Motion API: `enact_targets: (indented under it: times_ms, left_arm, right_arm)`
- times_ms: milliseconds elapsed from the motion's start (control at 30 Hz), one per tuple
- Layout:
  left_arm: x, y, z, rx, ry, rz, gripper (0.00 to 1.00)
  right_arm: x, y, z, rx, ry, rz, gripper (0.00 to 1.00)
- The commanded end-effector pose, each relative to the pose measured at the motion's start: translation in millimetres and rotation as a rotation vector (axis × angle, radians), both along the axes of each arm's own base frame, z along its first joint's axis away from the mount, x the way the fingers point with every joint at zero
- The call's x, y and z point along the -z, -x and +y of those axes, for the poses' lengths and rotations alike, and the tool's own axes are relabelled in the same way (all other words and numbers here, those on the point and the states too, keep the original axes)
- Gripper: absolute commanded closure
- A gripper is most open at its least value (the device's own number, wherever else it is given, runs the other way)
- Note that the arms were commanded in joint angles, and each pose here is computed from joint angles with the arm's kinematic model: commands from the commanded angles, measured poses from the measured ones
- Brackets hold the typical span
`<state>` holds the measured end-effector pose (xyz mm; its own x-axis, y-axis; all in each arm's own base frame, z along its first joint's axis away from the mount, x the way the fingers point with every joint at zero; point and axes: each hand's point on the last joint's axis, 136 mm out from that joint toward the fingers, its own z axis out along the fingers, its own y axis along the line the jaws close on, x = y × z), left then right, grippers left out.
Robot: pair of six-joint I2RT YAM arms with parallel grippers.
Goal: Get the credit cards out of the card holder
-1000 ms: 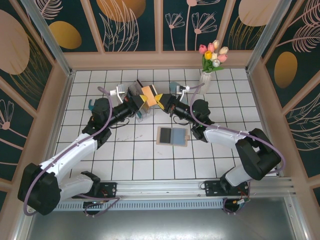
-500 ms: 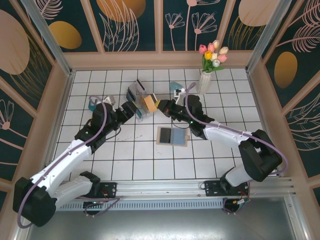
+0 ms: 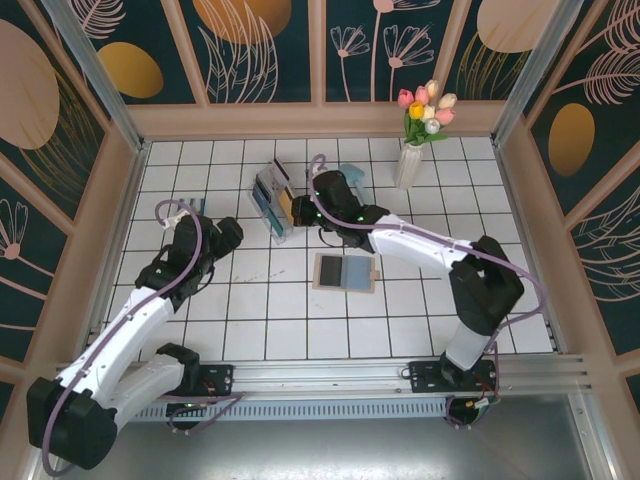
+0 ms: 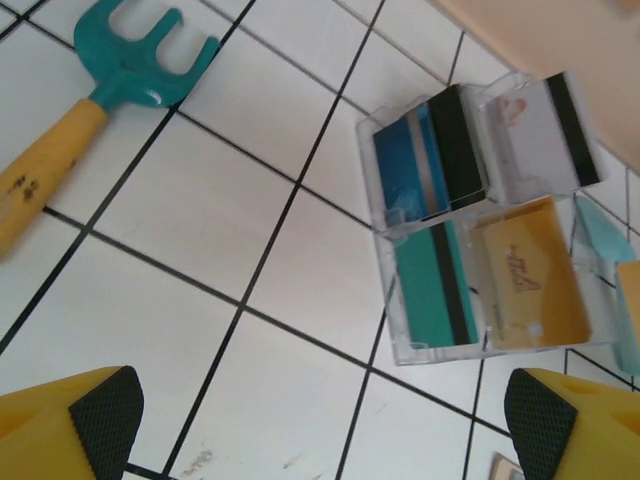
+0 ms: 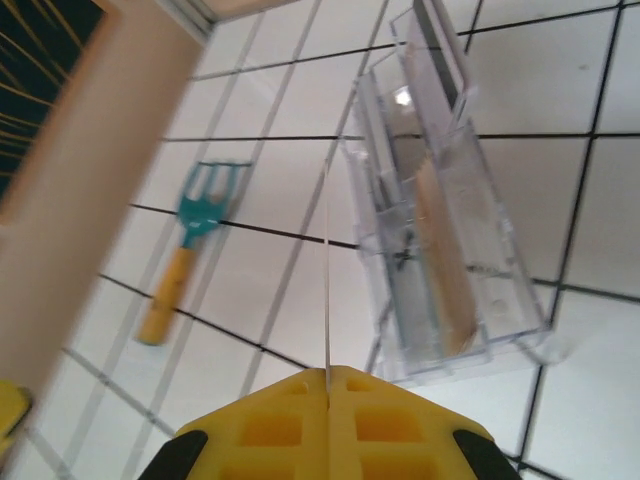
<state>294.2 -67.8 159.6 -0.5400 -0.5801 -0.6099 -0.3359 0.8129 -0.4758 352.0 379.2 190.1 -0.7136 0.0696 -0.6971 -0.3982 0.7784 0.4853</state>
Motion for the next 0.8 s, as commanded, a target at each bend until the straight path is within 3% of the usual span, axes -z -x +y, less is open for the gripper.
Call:
enact_targets:
  times_ms: [0,400,767]
  left_arm:
    - [22.6,2.8,-6.6,0.053,0.054,0.042,0.05]
    - [63.6,10.2,-23.3,0.103,0.222,0.106,0.01]
    - [72.6,10.4,-32.2,0.126,0.264,0.140,0.01]
  right_arm:
    - [0.1,-14.8,0.4,0.014,0.170,-0.110,1.00]
    - [13.9,-36.0,16.9,-0.046,0.286,-0.232,1.00]
    - [29.6,-44.5,22.6,-0.065,0.333,-0.265,1.00]
